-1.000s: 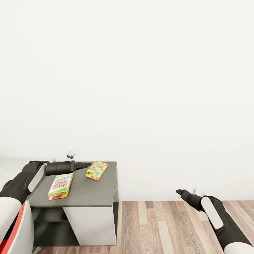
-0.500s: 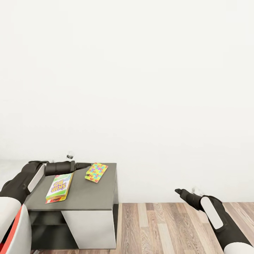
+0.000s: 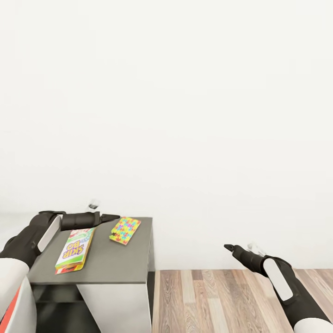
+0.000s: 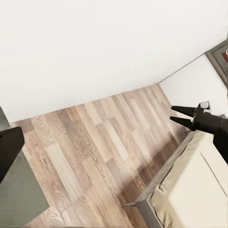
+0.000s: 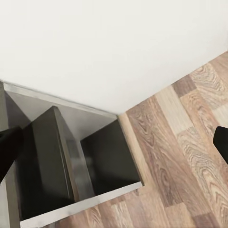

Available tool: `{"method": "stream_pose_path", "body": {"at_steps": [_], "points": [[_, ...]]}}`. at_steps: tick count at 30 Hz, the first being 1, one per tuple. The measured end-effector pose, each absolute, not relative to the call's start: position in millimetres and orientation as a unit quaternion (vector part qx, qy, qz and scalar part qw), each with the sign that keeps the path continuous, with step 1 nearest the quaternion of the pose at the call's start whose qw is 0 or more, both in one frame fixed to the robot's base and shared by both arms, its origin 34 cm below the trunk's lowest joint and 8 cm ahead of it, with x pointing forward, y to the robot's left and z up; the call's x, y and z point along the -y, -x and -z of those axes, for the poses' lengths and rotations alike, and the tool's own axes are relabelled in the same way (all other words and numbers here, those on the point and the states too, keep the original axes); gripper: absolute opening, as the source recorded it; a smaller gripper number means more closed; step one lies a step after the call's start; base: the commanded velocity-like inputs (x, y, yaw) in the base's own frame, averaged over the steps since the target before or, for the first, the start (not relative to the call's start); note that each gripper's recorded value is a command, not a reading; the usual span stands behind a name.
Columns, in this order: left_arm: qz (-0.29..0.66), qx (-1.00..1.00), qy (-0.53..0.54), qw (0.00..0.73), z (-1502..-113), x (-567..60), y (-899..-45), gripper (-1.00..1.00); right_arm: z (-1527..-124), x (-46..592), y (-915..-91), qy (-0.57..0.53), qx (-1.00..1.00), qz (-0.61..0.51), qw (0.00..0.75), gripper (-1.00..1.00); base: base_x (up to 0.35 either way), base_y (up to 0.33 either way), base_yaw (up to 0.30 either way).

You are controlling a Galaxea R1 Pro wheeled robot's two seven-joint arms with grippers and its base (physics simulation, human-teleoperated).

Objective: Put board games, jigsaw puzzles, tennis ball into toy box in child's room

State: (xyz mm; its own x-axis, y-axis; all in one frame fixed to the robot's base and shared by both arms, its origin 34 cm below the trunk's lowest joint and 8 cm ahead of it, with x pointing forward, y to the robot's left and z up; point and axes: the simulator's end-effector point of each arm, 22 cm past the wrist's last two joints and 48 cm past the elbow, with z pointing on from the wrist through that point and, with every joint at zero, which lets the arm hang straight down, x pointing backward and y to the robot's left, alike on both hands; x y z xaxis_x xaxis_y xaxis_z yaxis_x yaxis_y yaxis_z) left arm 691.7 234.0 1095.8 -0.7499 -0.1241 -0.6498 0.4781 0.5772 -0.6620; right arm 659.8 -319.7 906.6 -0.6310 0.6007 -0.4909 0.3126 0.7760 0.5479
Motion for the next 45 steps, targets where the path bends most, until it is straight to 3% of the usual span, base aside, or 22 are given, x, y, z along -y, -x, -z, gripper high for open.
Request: {"method": "stream_pose_path", "body": {"at_steps": [15,45], "points": [[0.266,-0.901,-0.027,0.342,-1029.6,-260.8,-732.1,1.0,-917.0,302.2,-664.7,-0.242,-0.869,-0.251,0.35,1.0,0.187,0.0,0.0],[0.234,-0.909,-0.018,0.343,-1020.2,-260.1,-737.3,1.0,-918.9,301.0,-665.4,-0.241,-0.868,-0.256,0.351,1.0,0.014,0.078,0.0]]}}
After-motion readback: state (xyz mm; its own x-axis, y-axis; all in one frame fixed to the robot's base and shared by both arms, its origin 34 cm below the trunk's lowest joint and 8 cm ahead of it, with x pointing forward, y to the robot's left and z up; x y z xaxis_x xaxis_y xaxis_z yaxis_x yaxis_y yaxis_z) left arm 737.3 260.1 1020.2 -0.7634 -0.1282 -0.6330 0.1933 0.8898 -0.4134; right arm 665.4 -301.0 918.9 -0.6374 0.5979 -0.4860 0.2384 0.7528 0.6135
